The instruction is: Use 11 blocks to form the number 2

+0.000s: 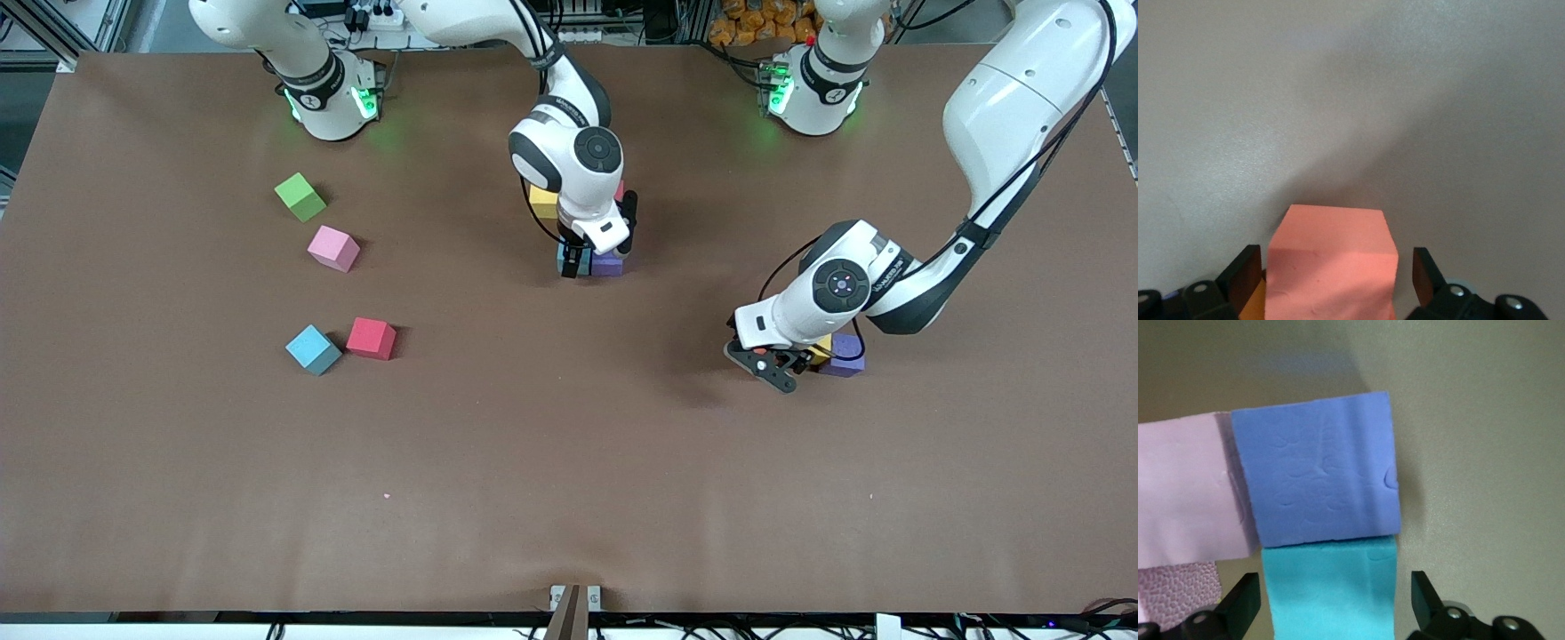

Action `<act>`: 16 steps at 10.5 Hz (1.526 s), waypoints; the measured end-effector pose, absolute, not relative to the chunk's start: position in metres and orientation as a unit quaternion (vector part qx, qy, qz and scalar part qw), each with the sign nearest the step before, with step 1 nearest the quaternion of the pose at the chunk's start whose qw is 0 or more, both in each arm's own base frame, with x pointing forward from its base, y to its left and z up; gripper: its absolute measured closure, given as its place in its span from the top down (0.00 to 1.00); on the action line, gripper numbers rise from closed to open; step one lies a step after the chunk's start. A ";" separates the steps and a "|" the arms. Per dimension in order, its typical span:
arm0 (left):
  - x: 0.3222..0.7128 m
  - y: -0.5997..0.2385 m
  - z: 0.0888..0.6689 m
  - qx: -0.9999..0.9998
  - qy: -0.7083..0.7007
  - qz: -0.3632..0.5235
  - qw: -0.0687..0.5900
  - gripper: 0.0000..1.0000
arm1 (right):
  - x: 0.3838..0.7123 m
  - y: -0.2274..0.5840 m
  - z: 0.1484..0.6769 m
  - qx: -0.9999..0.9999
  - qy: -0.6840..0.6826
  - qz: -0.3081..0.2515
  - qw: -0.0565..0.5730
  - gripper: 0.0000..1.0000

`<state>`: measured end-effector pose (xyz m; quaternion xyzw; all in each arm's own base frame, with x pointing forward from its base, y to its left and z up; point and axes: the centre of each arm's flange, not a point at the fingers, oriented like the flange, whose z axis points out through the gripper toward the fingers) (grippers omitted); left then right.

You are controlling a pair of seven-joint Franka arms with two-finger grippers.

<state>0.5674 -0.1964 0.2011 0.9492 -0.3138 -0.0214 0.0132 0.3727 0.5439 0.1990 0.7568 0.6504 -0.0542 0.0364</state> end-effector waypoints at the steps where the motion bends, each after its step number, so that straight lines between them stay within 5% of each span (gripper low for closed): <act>1: 0.564 -0.198 0.199 0.953 -0.303 -0.025 0.013 1.00 | 0.373 0.544 0.200 0.757 0.650 -0.057 0.037 1.00; 4: 0.559 -0.199 0.197 0.957 -0.288 -0.028 0.010 1.00 | 0.374 0.543 0.220 0.757 0.647 -0.081 0.038 1.00; 6: 0.560 -0.196 0.199 0.958 -0.286 -0.028 0.007 0.91 | 0.383 0.537 0.250 0.764 0.640 -0.083 0.032 1.00; 7: 0.559 -0.194 0.200 0.958 -0.285 -0.029 0.005 0.74 | 0.395 0.527 0.267 0.771 0.630 -0.083 0.027 1.00; 8: 0.559 -0.194 0.200 0.958 -0.286 -0.029 0.004 0.63 | 0.413 0.510 0.280 0.783 0.616 -0.086 0.023 1.00; 13: 0.576 -0.211 0.236 0.963 -0.268 0.002 0.019 0.62 | 0.567 0.303 0.293 0.836 0.541 -0.093 -0.003 1.00; 16: 0.593 -0.273 0.287 0.975 -0.207 0.026 0.075 0.62 | 0.599 0.208 0.272 0.828 0.555 -0.077 -0.012 1.00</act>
